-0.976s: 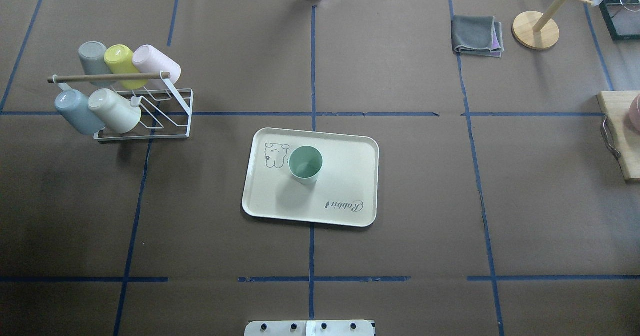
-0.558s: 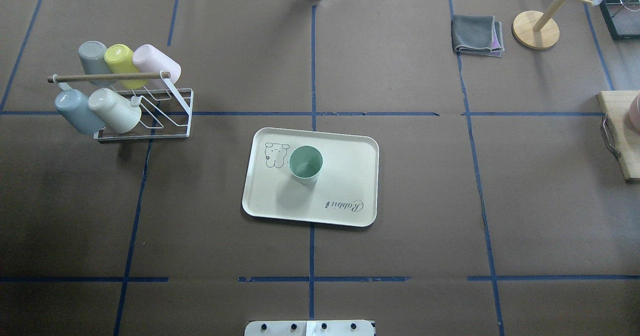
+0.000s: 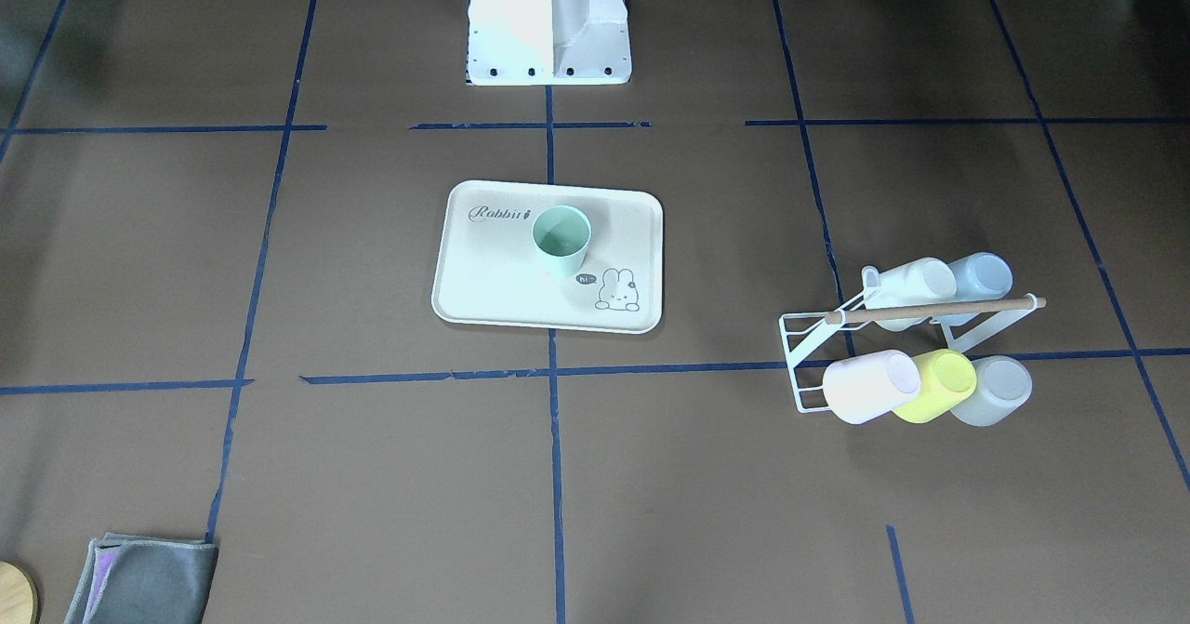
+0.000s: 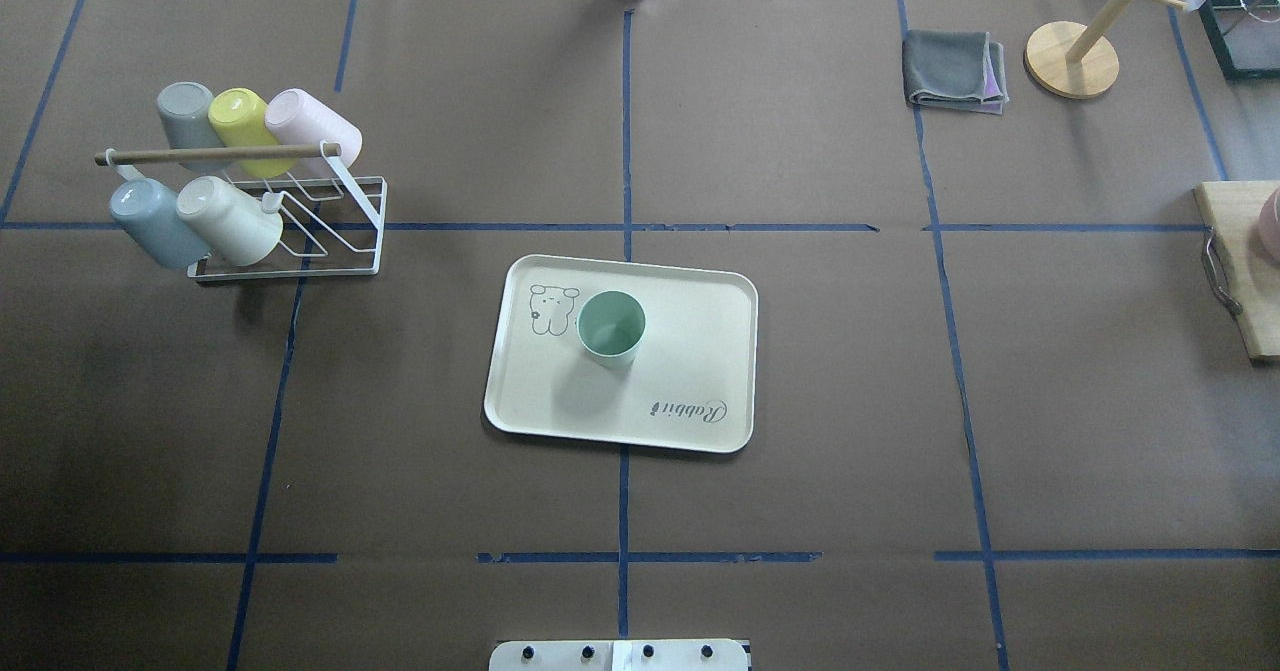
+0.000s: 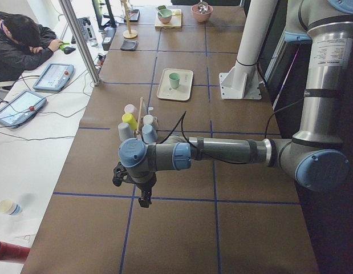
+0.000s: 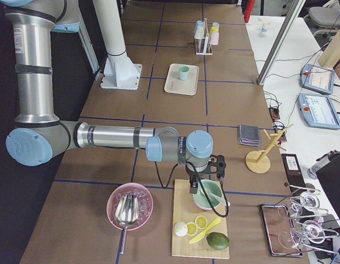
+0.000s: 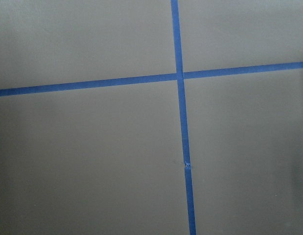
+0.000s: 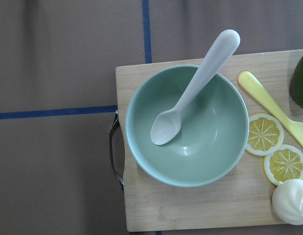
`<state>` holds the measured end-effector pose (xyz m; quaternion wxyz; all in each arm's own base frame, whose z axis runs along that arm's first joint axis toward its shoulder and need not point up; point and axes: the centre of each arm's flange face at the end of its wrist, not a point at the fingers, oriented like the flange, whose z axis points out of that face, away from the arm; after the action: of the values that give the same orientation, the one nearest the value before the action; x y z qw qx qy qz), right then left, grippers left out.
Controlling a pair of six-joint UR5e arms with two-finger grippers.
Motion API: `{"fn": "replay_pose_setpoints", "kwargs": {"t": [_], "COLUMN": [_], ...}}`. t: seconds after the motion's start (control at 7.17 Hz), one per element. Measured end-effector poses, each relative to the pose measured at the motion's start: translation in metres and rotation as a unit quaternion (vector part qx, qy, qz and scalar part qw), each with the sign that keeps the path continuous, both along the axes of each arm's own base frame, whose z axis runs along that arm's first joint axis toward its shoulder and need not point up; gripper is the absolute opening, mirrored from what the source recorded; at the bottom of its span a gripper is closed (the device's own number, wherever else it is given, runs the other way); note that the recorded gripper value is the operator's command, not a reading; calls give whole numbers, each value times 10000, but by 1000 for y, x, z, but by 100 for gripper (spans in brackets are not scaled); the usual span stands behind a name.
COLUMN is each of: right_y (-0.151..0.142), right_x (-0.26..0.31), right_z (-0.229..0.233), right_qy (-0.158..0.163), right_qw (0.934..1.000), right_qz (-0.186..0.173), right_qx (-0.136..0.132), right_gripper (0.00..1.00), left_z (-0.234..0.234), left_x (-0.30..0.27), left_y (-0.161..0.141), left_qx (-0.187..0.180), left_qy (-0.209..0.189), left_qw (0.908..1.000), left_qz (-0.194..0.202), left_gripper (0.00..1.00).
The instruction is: Pick up and place green cup on tray
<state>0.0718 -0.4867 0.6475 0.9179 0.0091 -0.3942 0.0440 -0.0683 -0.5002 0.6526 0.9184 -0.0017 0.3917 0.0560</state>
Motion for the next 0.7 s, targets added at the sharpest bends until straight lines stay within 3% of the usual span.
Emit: {"fn": "replay_pose_setpoints", "kwargs": {"t": [0.7], "right_y": [-1], "right_x": [5], "right_z": [-2], "right_qy": [-3], "right_qw": [10000], "right_qz": [70], "right_qx": [4], "right_gripper": [100], "left_z": [0], "left_x": [0], "left_y": [0], "left_qx": [4], "left_qy": [-7], "left_qw": [10000], "left_qz": [3], "left_gripper": [100]}}
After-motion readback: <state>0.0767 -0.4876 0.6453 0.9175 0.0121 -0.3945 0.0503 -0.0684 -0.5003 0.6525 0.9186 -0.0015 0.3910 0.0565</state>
